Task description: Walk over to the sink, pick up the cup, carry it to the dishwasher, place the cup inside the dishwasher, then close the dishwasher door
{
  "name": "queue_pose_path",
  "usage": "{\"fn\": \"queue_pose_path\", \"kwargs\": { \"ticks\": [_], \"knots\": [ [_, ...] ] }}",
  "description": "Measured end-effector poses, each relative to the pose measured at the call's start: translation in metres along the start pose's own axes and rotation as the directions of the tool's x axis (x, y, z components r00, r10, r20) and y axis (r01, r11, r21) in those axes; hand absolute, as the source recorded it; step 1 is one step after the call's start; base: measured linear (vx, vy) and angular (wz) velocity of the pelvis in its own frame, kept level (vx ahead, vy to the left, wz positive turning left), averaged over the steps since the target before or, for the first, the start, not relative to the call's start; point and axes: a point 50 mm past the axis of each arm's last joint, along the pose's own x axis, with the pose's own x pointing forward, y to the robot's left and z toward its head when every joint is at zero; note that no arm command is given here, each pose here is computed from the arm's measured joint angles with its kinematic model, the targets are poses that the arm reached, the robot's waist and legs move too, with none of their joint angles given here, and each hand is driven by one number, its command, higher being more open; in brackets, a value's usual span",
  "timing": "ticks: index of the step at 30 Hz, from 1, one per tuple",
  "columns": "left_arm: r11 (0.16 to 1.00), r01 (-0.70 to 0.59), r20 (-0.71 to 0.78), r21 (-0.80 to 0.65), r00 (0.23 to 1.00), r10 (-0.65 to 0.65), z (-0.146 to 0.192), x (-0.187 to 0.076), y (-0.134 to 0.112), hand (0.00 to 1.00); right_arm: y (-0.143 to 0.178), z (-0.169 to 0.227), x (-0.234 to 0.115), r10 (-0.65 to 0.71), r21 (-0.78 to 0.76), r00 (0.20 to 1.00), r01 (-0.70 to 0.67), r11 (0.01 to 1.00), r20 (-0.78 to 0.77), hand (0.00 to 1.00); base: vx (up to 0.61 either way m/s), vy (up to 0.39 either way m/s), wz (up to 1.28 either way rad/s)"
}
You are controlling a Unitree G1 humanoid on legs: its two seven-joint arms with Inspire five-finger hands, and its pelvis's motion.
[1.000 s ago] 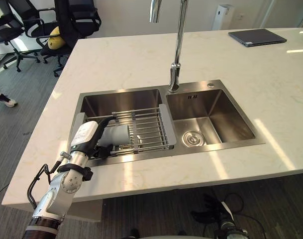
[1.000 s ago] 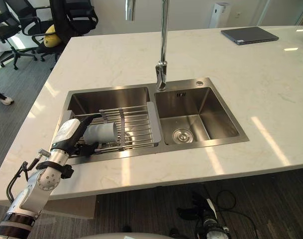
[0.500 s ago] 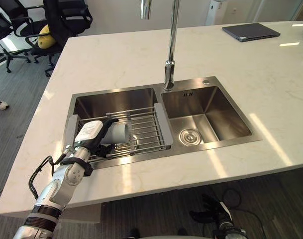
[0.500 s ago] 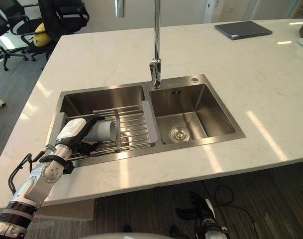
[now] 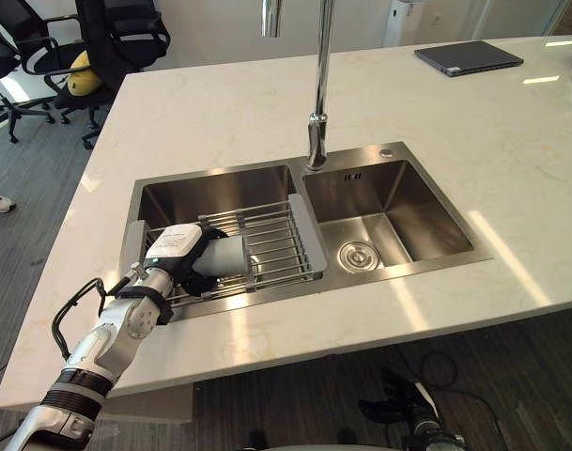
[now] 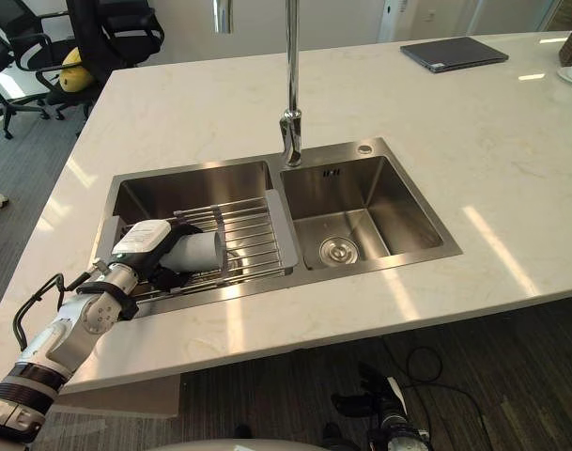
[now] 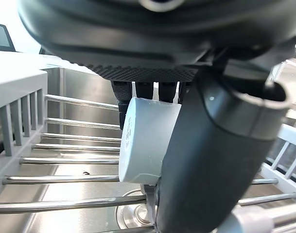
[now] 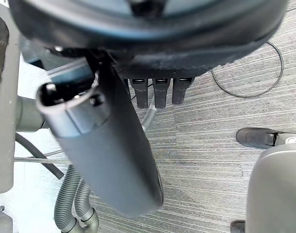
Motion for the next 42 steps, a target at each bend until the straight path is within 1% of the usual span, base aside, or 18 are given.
{"fn": "queue_pose_path", "kwargs": {
  "ticks": [4,8,11,14,15,17,19,20,22,23,24,26,27,31,33,36,39,42],
  "knots": [
    [1.000,-0.002,0.001,-0.020,1.000,0.002,0.001,0.000,0.000,0.30,0.000,0.000,0.000,0.000,0.001,1.000,0.000,1.000,0.000,0.90,0.00,0.000,0.00],
    [0.995,-0.027,-0.018,-0.098,1.000,0.026,0.001,-0.001,-0.002,0.30,0.000,0.000,0.000,-0.002,0.003,1.000,0.002,1.000,0.000,0.90,-0.02,-0.016,0.03],
    [0.977,-0.105,-0.052,-0.183,0.994,0.097,0.003,-0.012,-0.003,0.30,0.001,0.000,0.000,-0.008,0.011,1.000,0.008,1.000,0.000,0.90,-0.01,-0.006,0.01],
    [0.933,-0.205,-0.072,-0.297,0.979,0.192,0.012,-0.021,-0.001,0.30,0.002,-0.001,0.000,-0.012,0.025,1.000,0.012,1.000,-0.004,0.90,-0.01,-0.014,0.02],
    [0.897,-0.233,-0.038,-0.375,0.971,0.236,0.026,-0.023,0.002,0.30,0.003,-0.001,0.000,-0.018,0.038,1.000,0.019,0.999,-0.004,0.90,0.00,0.000,0.00],
    [0.846,-0.247,0.040,-0.473,0.953,0.300,0.052,-0.025,0.006,0.30,0.003,-0.001,0.000,-0.022,0.045,1.000,0.022,0.999,-0.003,0.90,-0.05,-0.027,-0.03],
    [0.791,-0.243,0.128,-0.561,0.919,0.373,0.078,-0.029,0.012,0.30,0.003,0.003,0.002,-0.023,0.046,1.000,0.023,0.999,0.008,0.90,-0.07,-0.032,-0.06],
    [0.775,-0.242,0.142,-0.583,0.910,0.390,0.083,-0.030,0.014,0.30,0.003,0.004,0.002,-0.025,0.047,1.000,0.025,0.999,0.010,0.90,-0.06,-0.031,-0.08],
    [0.686,-0.254,0.136,-0.682,0.877,0.461,0.094,-0.035,0.018,0.30,0.002,0.003,0.002,-0.039,0.053,0.999,0.038,0.998,0.008,0.90,-0.05,-0.029,-0.06],
    [0.661,-0.260,0.126,-0.704,0.870,0.476,0.095,-0.036,0.019,0.30,0.001,0.002,0.001,-0.044,0.054,0.999,0.043,0.998,0.004,0.90,0.00,0.000,0.00],
    [0.613,-0.274,0.097,-0.741,0.860,0.501,0.096,-0.038,0.019,0.30,0.000,-0.001,0.000,-0.051,0.057,0.999,0.052,0.997,-0.004,0.90,0.00,0.000,0.00],
    [0.560,-0.295,0.048,-0.774,0.855,0.517,0.094,-0.041,0.017,0.30,0.000,-0.003,-0.001,-0.055,0.063,0.998,0.055,0.997,-0.010,0.90,0.00,0.000,0.00],
    [0.523,-0.304,0.012,-0.796,0.856,0.517,0.092,-0.043,0.014,0.30,0.000,-0.003,-0.001,-0.055,0.067,0.998,0.056,0.996,-0.010,0.90,0.00,0.000,0.00],
    [0.440,-0.305,-0.055,-0.845,0.866,0.496,0.090,-0.048,0.003,0.30,0.004,-0.001,0.000,-0.059,0.093,0.998,0.060,0.994,-0.006,0.90,0.03,-0.012,0.01],
    [0.383,-0.302,-0.085,-0.873,0.868,0.490,0.091,-0.053,-0.001,0.30,0.009,0.001,0.000,-0.056,0.109,0.998,0.055,0.992,0.000,0.90,0.03,-0.014,0.00],
    [0.309,-0.293,-0.110,-0.905,0.861,0.496,0.094,-0.056,-0.001,0.30,0.013,0.003,0.001,-0.052,0.123,0.999,0.050,0.991,0.009,0.90,0.00,0.000,0.00],
    [0.204,-0.280,-0.137,-0.938,0.840,0.525,0.099,-0.065,0.006,0.30,0.016,0.008,0.001,-0.058,0.138,0.998,0.054,0.989,0.027,0.90,0.00,0.000,0.00],
    [0.149,-0.275,-0.155,-0.950,0.829,0.538,0.100,-0.068,0.009,0.30,0.016,0.010,0.001,-0.073,0.150,0.997,0.066,0.986,0.037,0.90,-0.04,-0.008,-0.07]
  ]
}}
